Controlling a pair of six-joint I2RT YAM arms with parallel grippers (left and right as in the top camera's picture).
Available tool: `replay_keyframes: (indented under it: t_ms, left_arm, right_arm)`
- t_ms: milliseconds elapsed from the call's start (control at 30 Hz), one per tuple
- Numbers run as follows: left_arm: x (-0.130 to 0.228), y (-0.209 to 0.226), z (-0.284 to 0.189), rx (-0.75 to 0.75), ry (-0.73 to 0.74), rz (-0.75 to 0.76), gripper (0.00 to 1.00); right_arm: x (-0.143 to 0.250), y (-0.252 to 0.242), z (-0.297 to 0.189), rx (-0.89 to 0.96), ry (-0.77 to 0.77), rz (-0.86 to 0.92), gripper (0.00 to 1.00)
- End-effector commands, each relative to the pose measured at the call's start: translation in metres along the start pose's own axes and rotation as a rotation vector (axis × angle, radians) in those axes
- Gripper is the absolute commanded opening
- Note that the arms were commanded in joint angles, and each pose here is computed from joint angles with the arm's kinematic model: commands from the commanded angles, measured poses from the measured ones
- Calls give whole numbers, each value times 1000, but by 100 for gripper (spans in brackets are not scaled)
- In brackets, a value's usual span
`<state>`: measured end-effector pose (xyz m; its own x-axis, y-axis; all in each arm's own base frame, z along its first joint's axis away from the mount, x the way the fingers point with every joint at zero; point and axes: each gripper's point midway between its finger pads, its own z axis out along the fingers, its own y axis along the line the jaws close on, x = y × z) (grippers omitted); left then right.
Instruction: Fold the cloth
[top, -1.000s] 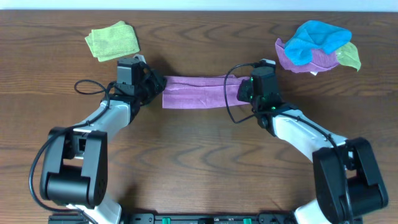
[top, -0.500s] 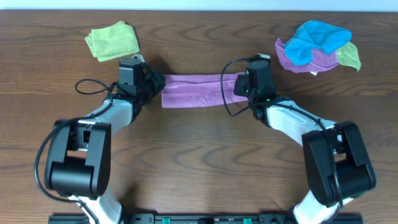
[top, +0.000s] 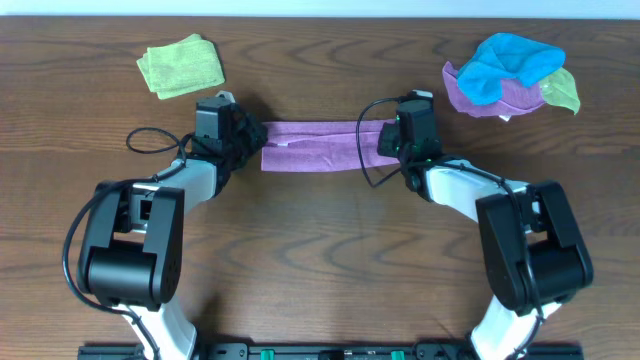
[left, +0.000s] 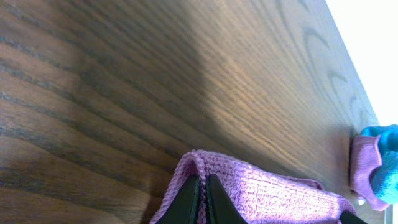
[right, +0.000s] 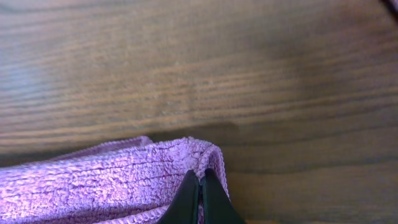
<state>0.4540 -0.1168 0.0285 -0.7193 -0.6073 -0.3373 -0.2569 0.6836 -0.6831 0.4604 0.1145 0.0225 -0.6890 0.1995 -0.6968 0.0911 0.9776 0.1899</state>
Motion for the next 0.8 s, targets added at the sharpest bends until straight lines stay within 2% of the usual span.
replay_keyframes:
  t_ms: [0,133,200,233,300,367,433,500,567,767]
  left_arm:
    - [-8,17,3,-58,-39,8,6]
    - [-7,18,4,-61,-35,7,6]
    - [-7,18,4,-61,-35,6,7]
    - [-7,19,4,-62,-36,6,13]
    - [-8,19,4,-63,-38,8,35]
    - [-9,20,3,-64,-38,12,47]
    - [-9,22,3,-71,-34,13,63]
    - [-8,20,2,-55,-21,23,70]
    - [-10,19,-1,-35,-11,26,74]
    - [-22,16,-18,-5,-7,37,77]
  right_arm:
    - [-10,-22,4,82,-29,-2,1]
    - [-10,-22,4,81,-28,-1,2]
    - [-9,-22,4,82,-24,-2,11]
    - [-7,-22,4,81,-19,-3,14]
    - [-5,-23,4,86,-8,-5,25]
    - [-2,-25,4,91,4,-7,31]
    - [1,-26,4,96,16,-10,39]
    - [2,-27,2,100,24,-11,41]
    - [1,-27,-2,106,28,-12,46]
    - [-13,-29,-29,126,21,-12,47]
